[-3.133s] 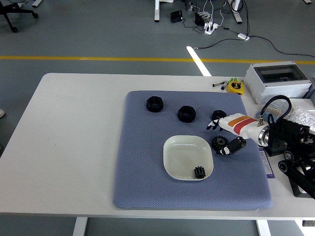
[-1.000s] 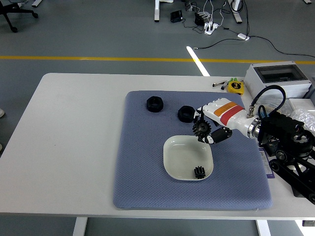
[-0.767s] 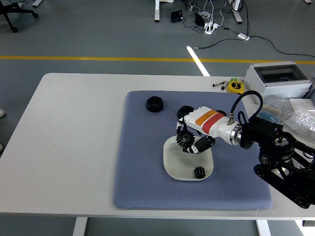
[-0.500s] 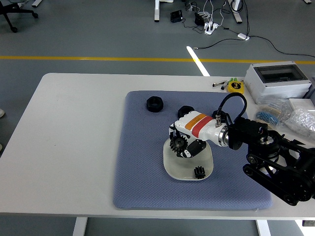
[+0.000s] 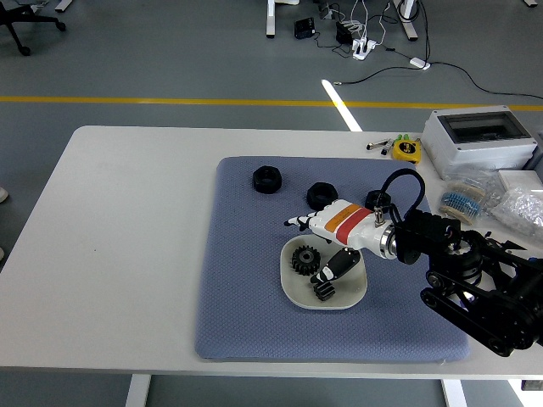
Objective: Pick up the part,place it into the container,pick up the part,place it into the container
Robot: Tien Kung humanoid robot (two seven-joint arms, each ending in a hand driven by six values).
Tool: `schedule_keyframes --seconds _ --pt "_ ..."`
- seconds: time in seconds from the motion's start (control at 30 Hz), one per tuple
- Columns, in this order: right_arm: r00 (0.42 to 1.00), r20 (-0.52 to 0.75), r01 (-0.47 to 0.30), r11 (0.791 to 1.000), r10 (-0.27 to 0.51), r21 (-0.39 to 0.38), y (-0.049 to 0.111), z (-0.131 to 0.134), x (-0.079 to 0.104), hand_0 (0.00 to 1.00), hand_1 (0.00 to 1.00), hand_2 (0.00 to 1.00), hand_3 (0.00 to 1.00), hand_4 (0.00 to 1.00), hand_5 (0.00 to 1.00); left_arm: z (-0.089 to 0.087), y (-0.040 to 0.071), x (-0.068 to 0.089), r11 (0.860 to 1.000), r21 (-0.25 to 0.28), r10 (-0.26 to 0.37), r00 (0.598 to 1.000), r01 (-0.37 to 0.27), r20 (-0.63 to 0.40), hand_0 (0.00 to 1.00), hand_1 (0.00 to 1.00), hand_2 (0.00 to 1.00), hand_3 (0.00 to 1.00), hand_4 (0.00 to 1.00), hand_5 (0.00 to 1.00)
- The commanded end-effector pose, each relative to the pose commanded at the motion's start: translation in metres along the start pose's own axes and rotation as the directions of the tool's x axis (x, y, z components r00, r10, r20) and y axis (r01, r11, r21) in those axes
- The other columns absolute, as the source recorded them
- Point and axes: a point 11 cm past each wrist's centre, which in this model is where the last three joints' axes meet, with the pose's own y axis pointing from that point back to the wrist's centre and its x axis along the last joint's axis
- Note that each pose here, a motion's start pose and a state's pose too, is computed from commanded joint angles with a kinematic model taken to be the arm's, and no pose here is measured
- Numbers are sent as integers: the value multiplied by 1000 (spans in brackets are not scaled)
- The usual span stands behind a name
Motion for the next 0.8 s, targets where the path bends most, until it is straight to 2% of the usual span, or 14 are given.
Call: schedule_keyframes --seconds 0.27,0.37,0.4,0.43,0.5,0.57,0.6,0.77,0.8 --pt "995 57 -82 996 83 -26 10 10 19 198 415 775 921 998 396 0 0 0 1000 -1 0 1000 0 -3 710 593 689 585 685 636" --pt "986 87 -136 989 141 -58 16 21 30 198 415 775 921 998 396 0 0 0 1000 -1 0 1000 0 -5 710 593 689 585 685 636" --pt "983 97 -147 987 153 -69 18 25 33 221 431 763 880 986 396 0 0 0 1000 -1 0 1000 0 -5 709 594 690 586 685 636" --pt "981 108 -153 985 161 -81 20 30 34 221 431 763 880 986 396 1 0 0 1000 -2 0 1000 0 -5 709 594 690 586 685 636" --pt "971 142 -176 976 193 -125 26 46 36 221 431 763 880 986 396 2 0 0 1000 -5 0 1000 0 -4 709 594 690 586 685 636" --pt "950 194 -211 960 246 -184 36 66 36 221 431 763 880 986 396 3 0 -1 1000 -7 -1 1000 0 -6 709 594 690 586 685 636" --pt "935 221 -232 949 279 -216 41 76 37 329 501 761 842 952 402 3 0 -1 1000 -7 -1 1000 1 -6 708 595 689 586 685 636" --pt "867 282 -295 879 411 -374 69 120 33 329 501 761 842 952 402 4 0 -1 1000 -8 -3 1000 3 -6 708 595 689 586 685 636" --pt "848 297 -303 861 440 -409 75 129 31 505 632 814 821 937 414 4 0 -2 1000 -8 -4 1000 4 -6 711 597 692 588 683 635"
